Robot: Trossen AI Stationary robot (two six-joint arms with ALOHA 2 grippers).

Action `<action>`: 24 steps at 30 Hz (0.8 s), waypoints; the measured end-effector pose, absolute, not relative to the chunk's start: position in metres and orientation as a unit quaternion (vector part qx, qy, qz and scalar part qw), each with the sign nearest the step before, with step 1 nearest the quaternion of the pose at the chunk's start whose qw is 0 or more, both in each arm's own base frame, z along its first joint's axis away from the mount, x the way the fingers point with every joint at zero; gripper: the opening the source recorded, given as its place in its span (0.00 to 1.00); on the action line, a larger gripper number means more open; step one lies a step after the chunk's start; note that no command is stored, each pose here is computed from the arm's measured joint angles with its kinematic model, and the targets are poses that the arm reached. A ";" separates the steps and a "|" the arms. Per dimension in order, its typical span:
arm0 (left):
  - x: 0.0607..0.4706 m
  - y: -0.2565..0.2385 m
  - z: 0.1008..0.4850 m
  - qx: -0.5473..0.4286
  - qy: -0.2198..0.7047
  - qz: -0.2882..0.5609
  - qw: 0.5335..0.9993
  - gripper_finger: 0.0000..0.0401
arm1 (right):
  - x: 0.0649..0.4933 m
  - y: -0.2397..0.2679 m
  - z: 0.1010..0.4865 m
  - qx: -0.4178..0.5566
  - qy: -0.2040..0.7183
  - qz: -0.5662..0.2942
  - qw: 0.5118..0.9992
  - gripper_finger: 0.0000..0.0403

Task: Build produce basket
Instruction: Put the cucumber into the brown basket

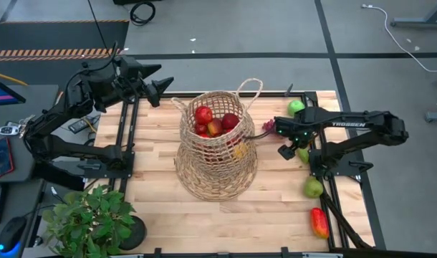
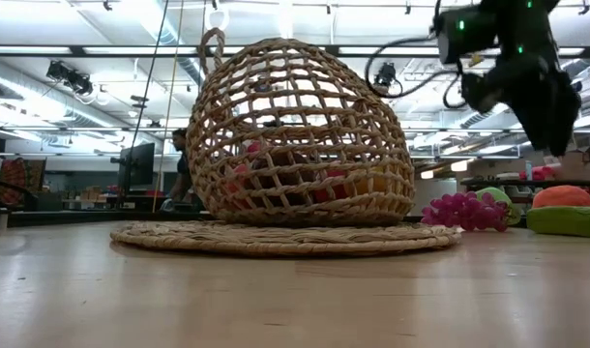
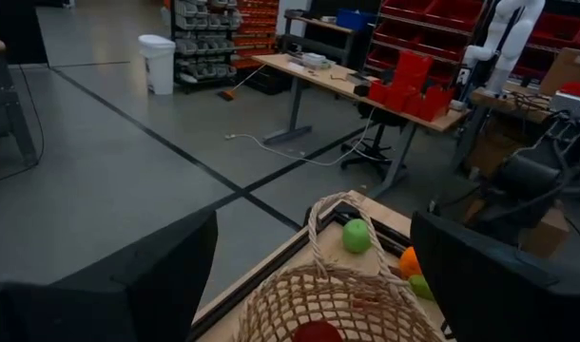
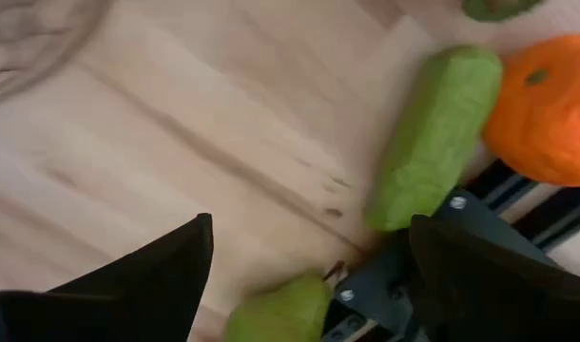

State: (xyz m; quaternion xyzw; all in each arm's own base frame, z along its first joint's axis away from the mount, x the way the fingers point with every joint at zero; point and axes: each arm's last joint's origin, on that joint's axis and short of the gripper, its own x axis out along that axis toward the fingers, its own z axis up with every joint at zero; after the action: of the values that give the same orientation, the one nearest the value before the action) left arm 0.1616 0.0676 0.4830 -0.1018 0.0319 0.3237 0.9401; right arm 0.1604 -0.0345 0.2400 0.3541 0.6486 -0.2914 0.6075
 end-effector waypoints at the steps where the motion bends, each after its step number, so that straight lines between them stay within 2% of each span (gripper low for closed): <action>1: 0.162 0.068 0.483 -0.102 0.032 0.324 0.940 0.89 | 0.158 -0.037 0.235 0.357 0.651 -0.296 0.600 0.89; 7: 0.162 0.068 0.483 -0.102 0.032 0.324 0.940 0.89 | 0.149 -0.047 0.215 0.356 0.641 -0.365 0.574 0.88; 10: 0.162 0.068 0.483 -0.102 0.032 0.324 0.940 0.89 | 0.152 -0.052 0.215 0.334 0.622 -0.394 0.588 0.88; 17: 0.161 0.068 0.483 -0.103 0.034 0.324 0.940 0.89 | 0.150 -0.058 0.212 0.276 0.596 -0.472 0.588 0.88; 24: 0.161 0.068 0.483 -0.103 0.034 0.324 0.940 0.89 | 0.140 -0.056 0.191 0.249 0.648 -0.438 0.571 0.88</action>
State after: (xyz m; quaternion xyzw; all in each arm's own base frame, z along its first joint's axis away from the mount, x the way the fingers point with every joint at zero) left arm 0.1614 0.0675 0.4825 -0.1028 0.0342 0.3237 0.9399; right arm 0.1403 -0.0564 0.1908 0.2490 0.6478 -0.4381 0.5714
